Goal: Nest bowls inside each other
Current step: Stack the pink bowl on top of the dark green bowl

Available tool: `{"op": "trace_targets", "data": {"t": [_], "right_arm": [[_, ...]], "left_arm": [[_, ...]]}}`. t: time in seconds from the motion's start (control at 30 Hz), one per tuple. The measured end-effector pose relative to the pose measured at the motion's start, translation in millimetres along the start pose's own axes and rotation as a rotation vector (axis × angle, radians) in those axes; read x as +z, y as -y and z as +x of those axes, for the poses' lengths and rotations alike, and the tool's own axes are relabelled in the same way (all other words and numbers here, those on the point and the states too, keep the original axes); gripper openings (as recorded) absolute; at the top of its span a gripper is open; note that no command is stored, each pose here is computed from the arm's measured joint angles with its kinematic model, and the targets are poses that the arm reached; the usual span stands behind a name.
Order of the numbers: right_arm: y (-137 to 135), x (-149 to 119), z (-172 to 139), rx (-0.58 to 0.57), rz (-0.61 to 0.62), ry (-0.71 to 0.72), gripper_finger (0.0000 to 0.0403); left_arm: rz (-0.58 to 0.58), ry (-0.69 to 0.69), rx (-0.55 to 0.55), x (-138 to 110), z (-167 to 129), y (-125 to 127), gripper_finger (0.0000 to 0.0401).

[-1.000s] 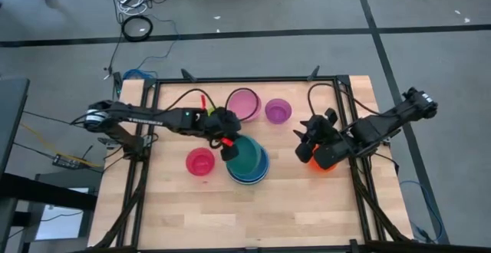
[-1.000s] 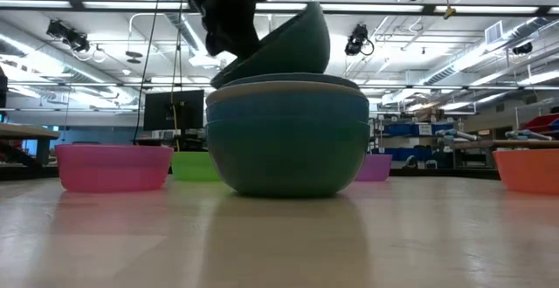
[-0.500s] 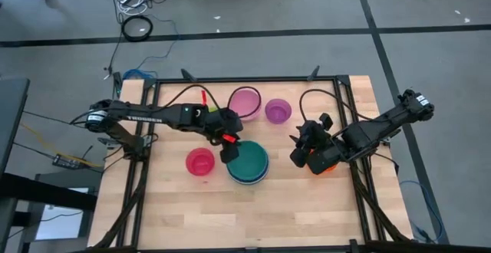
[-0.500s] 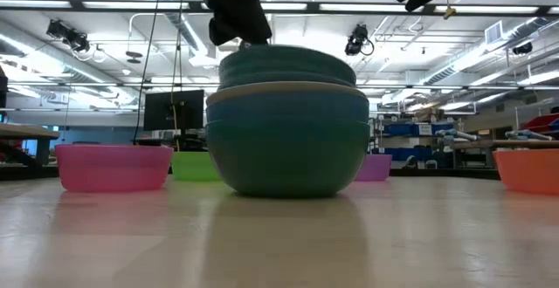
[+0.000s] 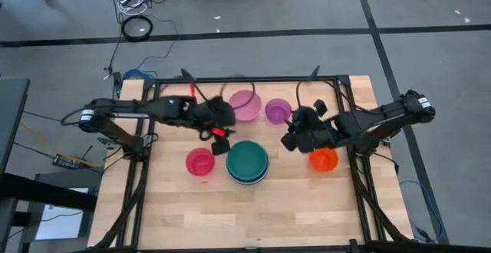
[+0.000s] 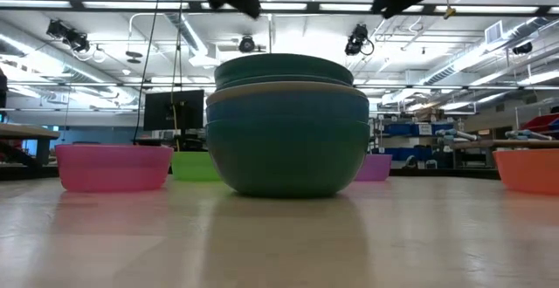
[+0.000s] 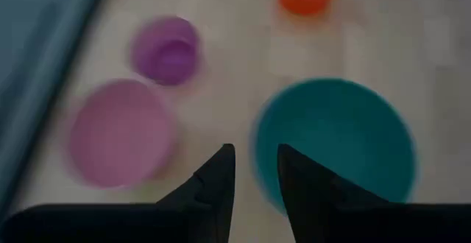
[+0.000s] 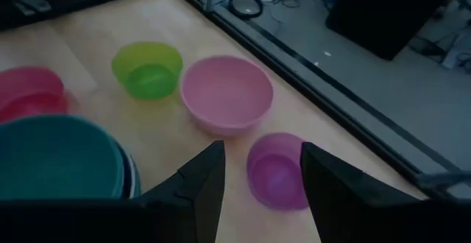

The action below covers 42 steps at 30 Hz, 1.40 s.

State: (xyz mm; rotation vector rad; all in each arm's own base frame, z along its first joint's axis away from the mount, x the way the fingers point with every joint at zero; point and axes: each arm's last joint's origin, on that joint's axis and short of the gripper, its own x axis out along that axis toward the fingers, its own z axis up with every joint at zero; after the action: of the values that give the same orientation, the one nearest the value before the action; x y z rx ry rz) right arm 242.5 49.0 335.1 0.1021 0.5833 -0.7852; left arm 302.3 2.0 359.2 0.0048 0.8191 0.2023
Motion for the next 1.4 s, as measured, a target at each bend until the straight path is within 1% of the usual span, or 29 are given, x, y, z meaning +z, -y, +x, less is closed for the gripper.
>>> {"op": "trace_targets", "data": {"t": [0.1, 0.2, 0.3, 0.4, 0.5, 0.6, 0.7, 0.8, 0.87, 0.93, 1.03, 1.17, 1.4], "right_arm": [[2, 13, 11, 0.033, 0.004, 0.018, 0.0164], [8, 27, 24, 0.072, 0.015, 0.044, 0.0164], [16, 41, 39, 0.121, 0.048, 0.063, 0.0164], [24, 51, 60, 0.169, 0.059, 0.055, 0.0164], [26, 56, 90, 0.22, 0.077, 0.035, 0.0162], [20, 55, 128, 0.285, 0.081, 0.003, 0.0163], [10, 57, 166, 0.349, 0.091, -0.04, 0.0168], [-4, 64, 198, 0.387, 0.082, -0.083, 0.0177], [-14, 70, 215, 0.402, 0.067, -0.119, 0.0184], [-21, 73, 230, 0.391, 0.039, -0.189, 0.0193], [-30, 81, 245, 0.352, 0.007, -0.281, 0.0205], [-37, 87, 256, 0.287, -0.034, -0.38, 0.0212], [-44, 87, 258, 0.251, -0.08, -0.564, 0.0208]], "left_arm": [[0.033, -0.008, 0.107, 4, -28, -8, 0.0112], [0.05, -0.005, 0.164, 2, -53, -15, 0.0112], [0.041, 0.022, 0.184, -3, -77, -21, 0.0111], [0.006, 0.047, 0.197, -10, -96, -25, 0.0109], [-0.036, 0.073, 0.205, -17, -112, -29, 0.0108], [-0.05, 0.101, 0.209, -21, -124, -32, 0.0108], [-0.055, 0.117, 0.212, -22, -128, -33, 0.0108], [-0.055, 0.118, 0.218, -23, -129, -33, 0.0108], [-0.054, 0.114, 0.219, -23, -129, -33, 0.0107], [-0.049, 0.098, 0.22, -25, -129, -33, 0.0107], [-0.043, 0.079, 0.222, -27, -129, -34, 0.0107], [-0.038, 0.062, 0.224, -28, -128, -34, 0.0107], [-0.035, 0.052, 0.225, -29, -129, -34, 0.0107]]}}
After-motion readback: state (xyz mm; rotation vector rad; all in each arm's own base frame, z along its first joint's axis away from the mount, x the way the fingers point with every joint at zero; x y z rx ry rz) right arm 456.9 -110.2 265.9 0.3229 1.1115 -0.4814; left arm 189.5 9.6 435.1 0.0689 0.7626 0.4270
